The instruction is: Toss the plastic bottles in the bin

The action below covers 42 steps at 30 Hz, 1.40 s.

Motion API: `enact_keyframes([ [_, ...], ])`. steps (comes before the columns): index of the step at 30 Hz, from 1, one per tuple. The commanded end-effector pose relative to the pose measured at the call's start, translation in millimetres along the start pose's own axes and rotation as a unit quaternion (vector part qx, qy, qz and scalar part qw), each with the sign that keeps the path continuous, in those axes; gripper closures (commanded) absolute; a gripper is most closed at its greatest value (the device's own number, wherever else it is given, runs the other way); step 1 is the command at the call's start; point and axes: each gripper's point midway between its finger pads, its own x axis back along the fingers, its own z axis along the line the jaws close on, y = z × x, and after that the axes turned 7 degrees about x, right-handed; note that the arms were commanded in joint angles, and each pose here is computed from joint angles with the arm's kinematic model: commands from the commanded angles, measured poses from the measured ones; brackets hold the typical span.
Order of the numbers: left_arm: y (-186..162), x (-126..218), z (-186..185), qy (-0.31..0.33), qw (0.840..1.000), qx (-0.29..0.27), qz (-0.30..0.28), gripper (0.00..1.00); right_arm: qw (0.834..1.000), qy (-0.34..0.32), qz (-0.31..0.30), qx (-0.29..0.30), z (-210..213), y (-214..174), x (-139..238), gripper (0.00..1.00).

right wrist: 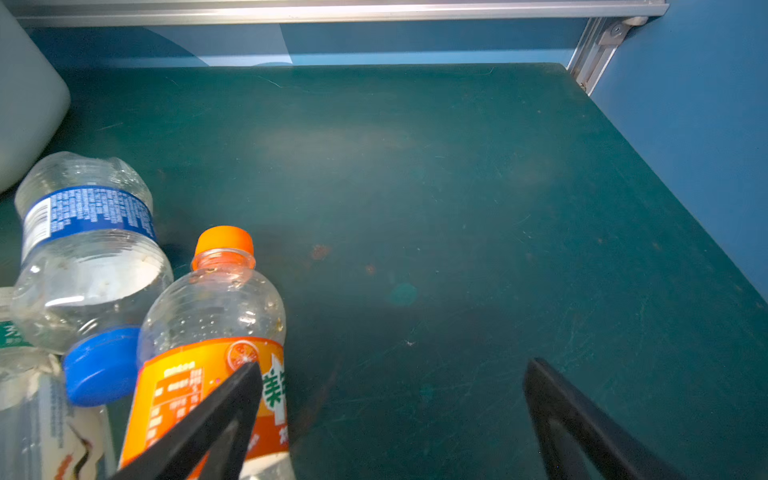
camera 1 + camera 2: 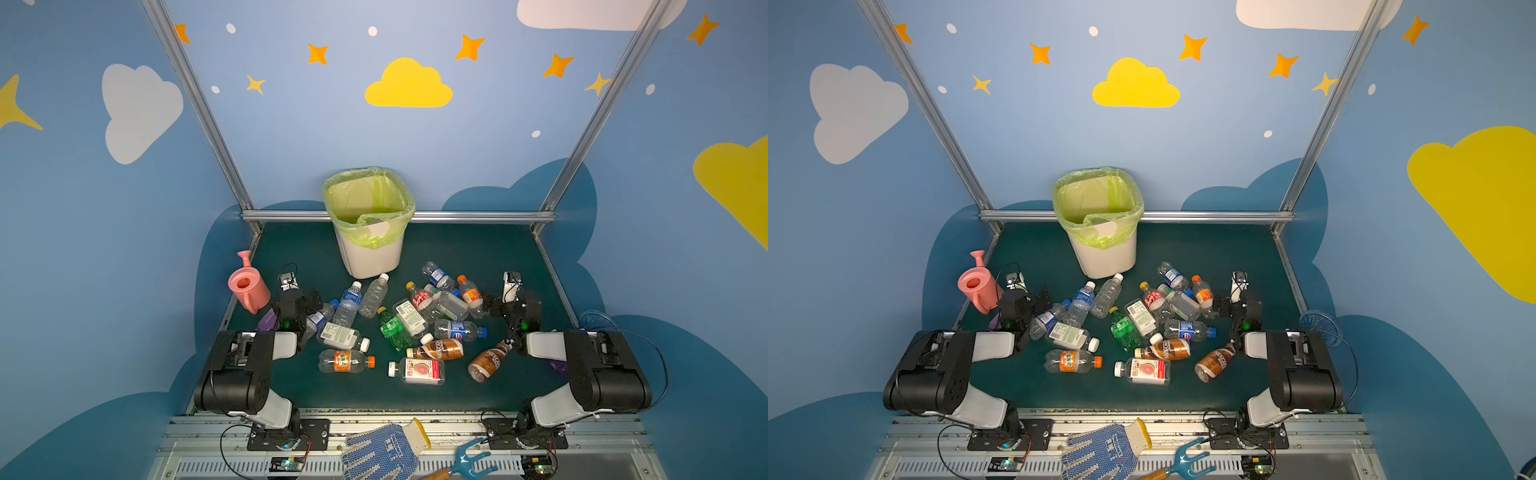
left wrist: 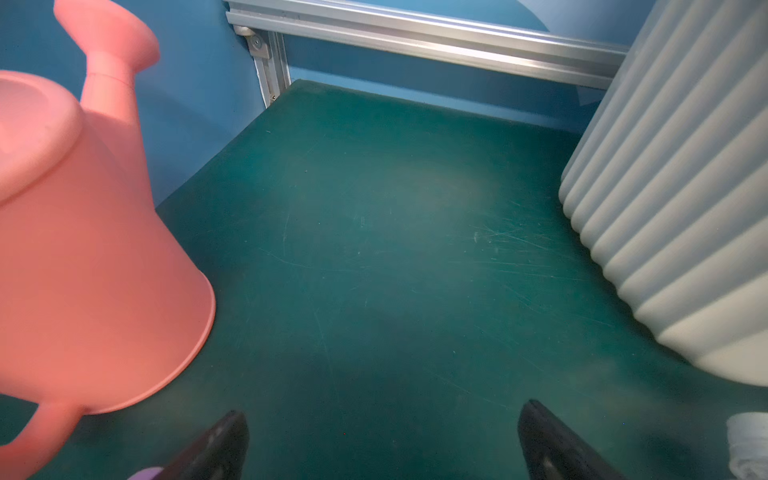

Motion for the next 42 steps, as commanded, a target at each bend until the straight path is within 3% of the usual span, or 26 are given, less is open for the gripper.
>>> enact_keyframes([
  [1, 5.7, 0.2, -1.7, -0.001, 1.0, -0.003, -0.005, 0.0, 1.0, 0.004, -0.009, -0.003, 0.5, 9.4, 0.4, 0.02],
  [30, 9.0, 1.6, -0.2, 0.003, 1.0, 0.003, -0.01, 0.0, 1.0, -0.002, -0.012, -0.021, -5.5, 13.6, 0.4, 0.02],
  [33, 31.6, 5.3, 0.4, 0.032, 0.999, 0.005, 0.01, 0.0, 0.998, 0.002, 0.04, -0.039, -11.5, 22.8, 1.3, 0.02],
  [36, 51.7, 16.1, 8.8, 0.095, 0.992, 0.034, 0.071, 0.0, 0.995, 0.025, 0.082, -0.044, -8.4, 43.8, 9.3, 0.02],
  [42, 57.6, 40.5, 0.6, 0.1, 0.984, 0.093, 0.117, 0.0, 0.977, 0.085, 0.186, -0.056, 14.6, 81.0, 25.1, 0.04],
])
